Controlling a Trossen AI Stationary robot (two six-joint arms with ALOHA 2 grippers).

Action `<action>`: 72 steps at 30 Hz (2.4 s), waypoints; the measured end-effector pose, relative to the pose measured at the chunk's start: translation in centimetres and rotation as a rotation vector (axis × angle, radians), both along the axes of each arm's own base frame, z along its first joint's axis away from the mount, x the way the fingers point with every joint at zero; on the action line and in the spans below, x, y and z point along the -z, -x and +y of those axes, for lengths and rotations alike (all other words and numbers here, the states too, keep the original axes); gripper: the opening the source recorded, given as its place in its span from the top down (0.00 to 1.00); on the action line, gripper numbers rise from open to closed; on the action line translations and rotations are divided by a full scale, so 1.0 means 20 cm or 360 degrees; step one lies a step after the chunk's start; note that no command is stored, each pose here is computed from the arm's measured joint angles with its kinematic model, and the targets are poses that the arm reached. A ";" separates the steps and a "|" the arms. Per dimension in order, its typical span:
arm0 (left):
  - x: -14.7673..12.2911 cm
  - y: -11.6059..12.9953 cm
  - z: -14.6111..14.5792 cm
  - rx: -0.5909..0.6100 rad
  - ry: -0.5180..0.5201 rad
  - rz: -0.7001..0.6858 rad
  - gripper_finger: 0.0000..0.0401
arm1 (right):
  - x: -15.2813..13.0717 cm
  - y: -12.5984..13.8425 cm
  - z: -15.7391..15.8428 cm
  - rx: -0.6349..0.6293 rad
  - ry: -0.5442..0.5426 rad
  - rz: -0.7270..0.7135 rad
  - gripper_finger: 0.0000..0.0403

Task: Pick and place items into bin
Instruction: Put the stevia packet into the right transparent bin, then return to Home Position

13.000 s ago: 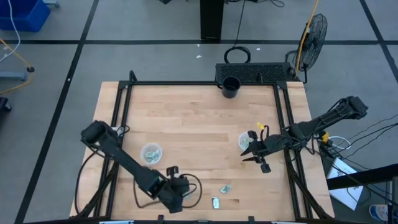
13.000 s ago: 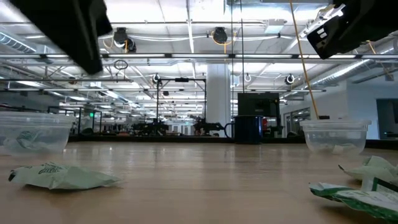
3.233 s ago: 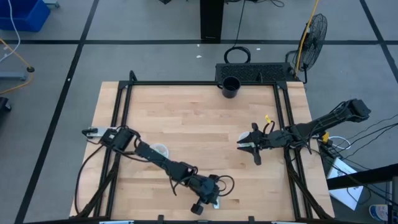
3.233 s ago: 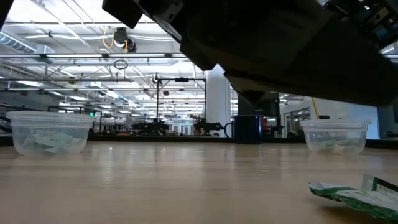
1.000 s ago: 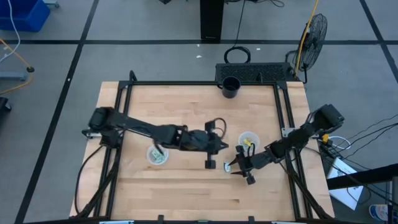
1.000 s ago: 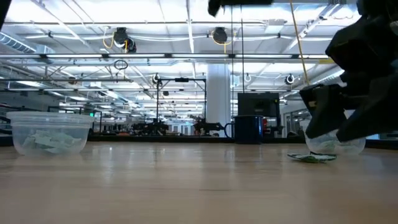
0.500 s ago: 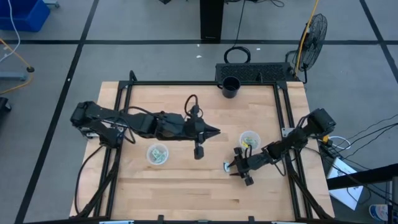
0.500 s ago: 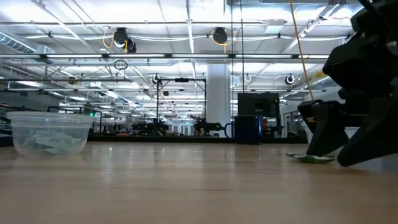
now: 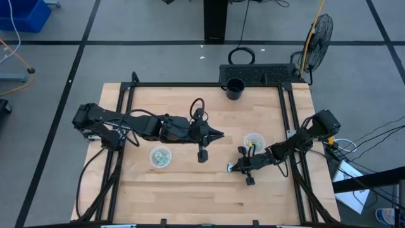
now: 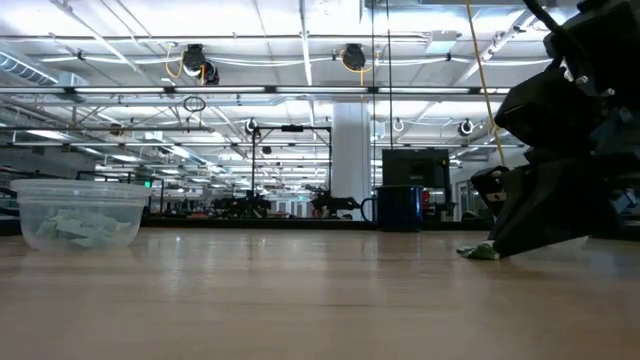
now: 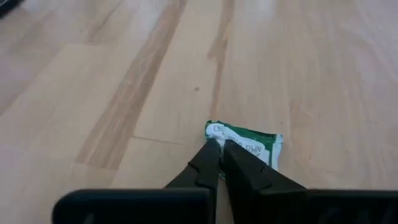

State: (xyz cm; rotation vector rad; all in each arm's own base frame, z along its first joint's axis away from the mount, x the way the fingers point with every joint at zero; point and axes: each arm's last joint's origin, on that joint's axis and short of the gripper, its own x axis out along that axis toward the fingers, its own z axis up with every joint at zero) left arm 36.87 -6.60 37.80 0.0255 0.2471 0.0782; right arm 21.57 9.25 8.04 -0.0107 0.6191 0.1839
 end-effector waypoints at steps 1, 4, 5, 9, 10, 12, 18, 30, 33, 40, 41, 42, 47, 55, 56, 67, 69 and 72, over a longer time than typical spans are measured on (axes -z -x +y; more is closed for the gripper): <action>0.00 0.00 0.00 0.0000 -0.0001 0.0000 0.91 | -0.01 0.00 0.00 -0.0003 -0.0009 -0.0017 0.97; 0.00 0.00 0.00 -0.0001 0.0003 0.0005 0.91 | -0.06 0.01 0.01 -0.0012 -0.0050 -0.0091 0.97; 0.00 0.00 0.00 -0.0002 0.0005 0.0008 0.91 | -0.10 0.01 0.02 -0.0016 -0.0072 -0.0134 0.98; 0.01 0.00 0.00 -0.0002 0.0005 0.0016 0.91 | -0.23 0.02 0.02 -0.0034 -0.0120 -0.0272 0.99; 0.00 0.00 0.00 -0.0002 0.0006 0.0015 0.91 | -0.26 0.03 0.02 -0.0041 -0.0125 -0.0317 0.99; 0.00 0.00 0.00 -0.0002 0.0006 0.0015 0.91 | -0.33 0.04 0.01 -0.0046 -0.0129 -0.0404 0.99; 0.01 0.00 0.00 -0.0004 0.0010 0.0019 0.91 | -0.41 0.17 -0.08 0.0189 0.0142 -0.0258 0.99; 0.01 0.00 0.00 -0.0004 0.0004 0.0049 0.91 | -0.36 0.41 -0.24 0.1017 0.0071 0.0150 0.99; 0.01 0.00 0.00 -0.0004 0.0004 0.0049 0.91 | -0.34 0.43 -0.24 0.1093 0.0038 0.0213 0.99; 0.02 0.00 0.00 -0.0004 0.0002 0.0054 0.91 | -0.32 0.43 -0.23 0.0985 0.0029 0.0324 0.89; 0.02 0.00 0.00 -0.0004 0.0002 0.0054 0.91 | -0.32 0.43 -0.23 0.0982 0.0037 0.0328 0.87; 0.02 0.00 0.00 -0.0004 0.0002 0.0053 0.91 | -0.32 0.43 -0.23 0.0981 0.0042 0.0332 0.85; 0.02 0.00 0.00 -0.0001 -0.0009 0.0056 0.91 | -0.32 0.42 -0.23 0.0961 0.0060 0.0329 0.75; 0.03 0.01 0.00 -0.0012 0.0033 0.0082 0.91 | -0.46 0.41 -0.20 0.0669 -0.0115 0.0229 0.75; 0.03 0.01 0.00 -0.0017 0.0049 0.0091 0.91 | -0.50 0.40 -0.20 0.0618 -0.0123 0.0193 0.76; -0.13 0.27 0.04 -0.0052 0.0203 0.0194 0.91 | -0.70 0.46 -0.18 0.0128 -0.0436 0.0052 0.79; -0.17 0.35 0.04 -0.0049 0.0226 0.0206 0.91 | -0.70 0.47 -0.18 0.0103 -0.0457 0.0065 0.79; -0.24 0.45 0.03 -0.0026 0.0242 0.0154 0.91 | -0.71 0.50 -0.19 0.0124 -0.0480 0.0061 0.79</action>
